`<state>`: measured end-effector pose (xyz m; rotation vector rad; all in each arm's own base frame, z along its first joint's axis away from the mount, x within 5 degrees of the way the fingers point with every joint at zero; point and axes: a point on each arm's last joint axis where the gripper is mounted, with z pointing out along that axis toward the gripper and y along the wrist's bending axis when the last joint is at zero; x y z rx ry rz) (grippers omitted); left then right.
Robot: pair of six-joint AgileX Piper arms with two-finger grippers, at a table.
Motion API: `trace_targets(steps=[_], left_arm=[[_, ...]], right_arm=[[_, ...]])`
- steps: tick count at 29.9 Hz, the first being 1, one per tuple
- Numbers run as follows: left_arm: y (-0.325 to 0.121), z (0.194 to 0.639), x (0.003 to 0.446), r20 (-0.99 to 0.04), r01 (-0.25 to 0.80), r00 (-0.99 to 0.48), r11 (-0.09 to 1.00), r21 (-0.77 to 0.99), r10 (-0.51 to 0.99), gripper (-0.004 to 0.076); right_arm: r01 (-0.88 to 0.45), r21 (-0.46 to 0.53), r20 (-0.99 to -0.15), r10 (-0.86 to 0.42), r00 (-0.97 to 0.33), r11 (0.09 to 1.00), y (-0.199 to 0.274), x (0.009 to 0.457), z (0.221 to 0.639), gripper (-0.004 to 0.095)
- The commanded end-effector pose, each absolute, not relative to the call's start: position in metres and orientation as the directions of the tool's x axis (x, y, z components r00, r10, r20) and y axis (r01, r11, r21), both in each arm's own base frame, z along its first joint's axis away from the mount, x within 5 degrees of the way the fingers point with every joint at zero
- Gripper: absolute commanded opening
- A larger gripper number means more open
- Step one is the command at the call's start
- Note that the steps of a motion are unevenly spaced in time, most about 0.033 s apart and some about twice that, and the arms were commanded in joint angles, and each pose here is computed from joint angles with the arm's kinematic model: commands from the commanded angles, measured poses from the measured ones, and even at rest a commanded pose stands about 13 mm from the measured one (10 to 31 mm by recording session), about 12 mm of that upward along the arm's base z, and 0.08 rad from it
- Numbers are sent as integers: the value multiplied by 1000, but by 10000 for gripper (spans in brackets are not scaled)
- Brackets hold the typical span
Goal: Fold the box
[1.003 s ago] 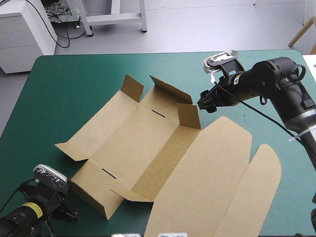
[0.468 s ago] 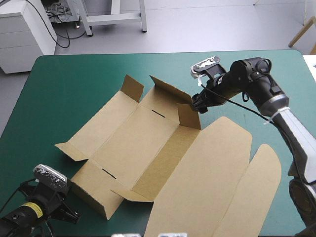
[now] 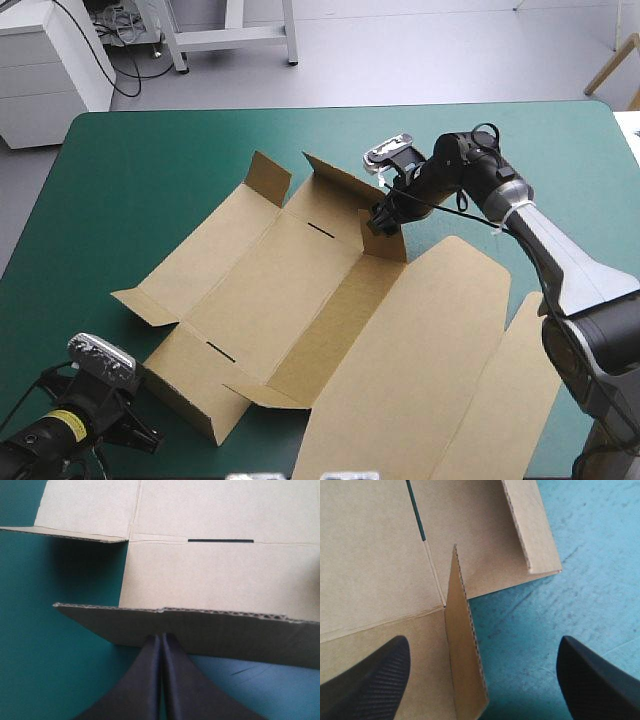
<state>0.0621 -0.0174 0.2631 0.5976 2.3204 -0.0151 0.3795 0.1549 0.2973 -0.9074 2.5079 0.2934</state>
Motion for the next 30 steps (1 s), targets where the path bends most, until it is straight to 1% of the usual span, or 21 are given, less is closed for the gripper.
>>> trace_targets(steps=[1, 4, 7, 10, 14, 17, 20, 23, 30], left_arm=[[-20, 275, 66, -711, 418, -581, 895, 158, 396, -10], [-20, 275, 66, -711, 418, -581, 895, 158, 396, -10], [-20, 275, 66, -711, 418, -581, 895, 158, 396, -10], [-20, 275, 66, -711, 418, -581, 895, 158, 396, -10], [-20, 275, 66, -709, 418, -583, 895, 157, 397, -10], [-20, 275, 66, -709, 418, -583, 895, 157, 397, -10], [-20, 275, 66, -709, 418, -583, 895, 157, 397, -10], [-20, 275, 66, -709, 418, -583, 895, 157, 397, -10], [-20, 275, 66, -709, 418, -583, 895, 157, 397, -10]], right_arm=[[-650, 30, -545, -533, -648, 759, 155, 382, 310, 737], [-650, 53, -526, -532, -664, 758, 157, 385, 302, 735], [-652, 61, -512, -537, -671, 756, 157, 384, 300, 710], [-652, 61, -512, -537, -671, 756, 157, 384, 300, 647], [-653, 69, -495, -542, -679, 755, 158, 386, 294, 475], [-680, 71, -477, -574, -666, 730, 159, 384, 292, 295], [-715, 86, -482, -599, -639, 694, 161, 382, 292, 105], [-720, 95, -490, -598, -635, 687, 162, 382, 293, -19], [-735, 82, -491, -615, -617, 673, 162, 382, 292, -19]])
